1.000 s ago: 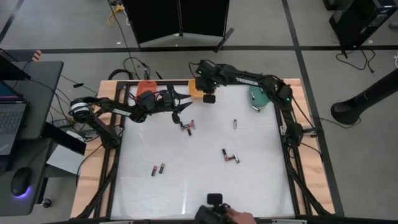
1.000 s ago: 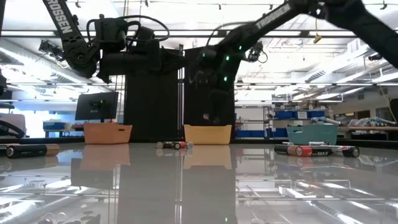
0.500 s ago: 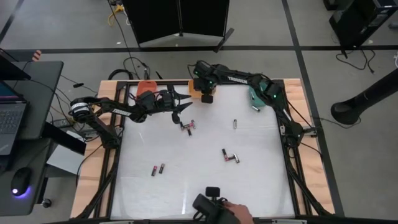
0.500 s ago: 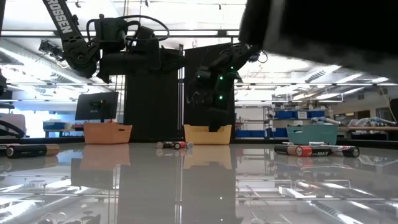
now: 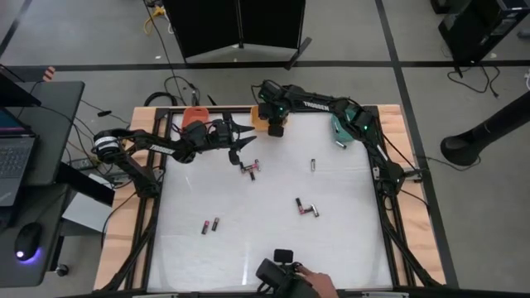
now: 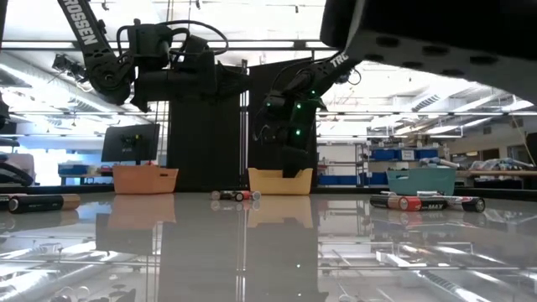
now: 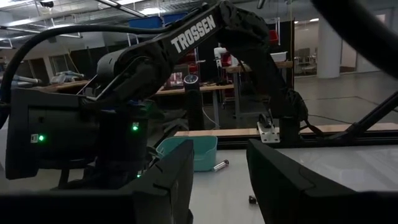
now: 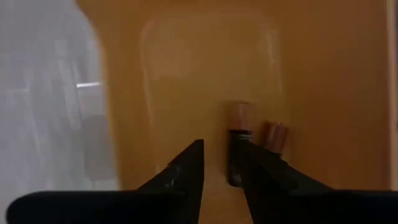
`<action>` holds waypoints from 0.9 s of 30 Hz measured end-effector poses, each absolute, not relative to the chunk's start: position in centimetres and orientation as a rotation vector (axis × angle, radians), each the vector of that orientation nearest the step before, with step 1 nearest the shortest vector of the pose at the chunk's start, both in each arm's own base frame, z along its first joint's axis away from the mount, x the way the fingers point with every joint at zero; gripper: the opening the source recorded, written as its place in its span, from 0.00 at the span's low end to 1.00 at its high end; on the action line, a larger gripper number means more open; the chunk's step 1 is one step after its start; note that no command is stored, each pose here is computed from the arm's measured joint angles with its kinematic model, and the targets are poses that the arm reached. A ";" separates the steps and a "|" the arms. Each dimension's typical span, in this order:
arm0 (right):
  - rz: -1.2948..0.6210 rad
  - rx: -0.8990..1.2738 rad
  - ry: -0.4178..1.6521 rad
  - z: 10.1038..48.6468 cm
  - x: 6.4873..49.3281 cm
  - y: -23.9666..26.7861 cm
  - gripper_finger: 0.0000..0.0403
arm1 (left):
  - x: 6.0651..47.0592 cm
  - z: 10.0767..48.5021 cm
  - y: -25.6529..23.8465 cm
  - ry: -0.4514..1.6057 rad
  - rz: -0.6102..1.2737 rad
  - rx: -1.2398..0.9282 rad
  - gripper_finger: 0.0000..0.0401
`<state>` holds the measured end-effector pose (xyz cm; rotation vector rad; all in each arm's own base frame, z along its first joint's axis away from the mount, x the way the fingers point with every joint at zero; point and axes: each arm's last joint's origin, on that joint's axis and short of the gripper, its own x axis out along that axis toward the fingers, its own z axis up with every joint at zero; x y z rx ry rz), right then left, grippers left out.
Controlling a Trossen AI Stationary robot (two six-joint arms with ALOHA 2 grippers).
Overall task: Sort batteries
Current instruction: Put the gold battery into the yellow bin, then put the black battery into the green bin
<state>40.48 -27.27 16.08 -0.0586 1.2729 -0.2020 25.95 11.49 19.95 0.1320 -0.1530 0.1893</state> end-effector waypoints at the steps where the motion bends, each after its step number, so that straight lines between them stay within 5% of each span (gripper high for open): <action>1: -0.197 -0.059 1.278 16.2 40.5 -27.1 0.28 | 25.9 20.0 11.5 -0.153 0.189 0.132 0.39; 6: -0.170 -0.061 1.311 18.6 40.6 -26.0 0.26 | 26.0 19.9 11.4 -0.153 0.174 0.133 0.39; 12: -0.171 -0.155 1.206 26.4 39.6 -22.0 0.04 | 26.0 19.8 11.2 -0.141 0.096 0.134 0.39; 17: -0.168 -0.120 1.110 30.2 37.0 -18.5 0.04 | 26.1 19.3 11.1 -0.095 0.042 0.117 0.39; 27: -0.249 0.100 1.013 25.3 29.6 -10.9 0.03 | 26.1 18.7 11.1 -0.030 0.020 0.110 0.39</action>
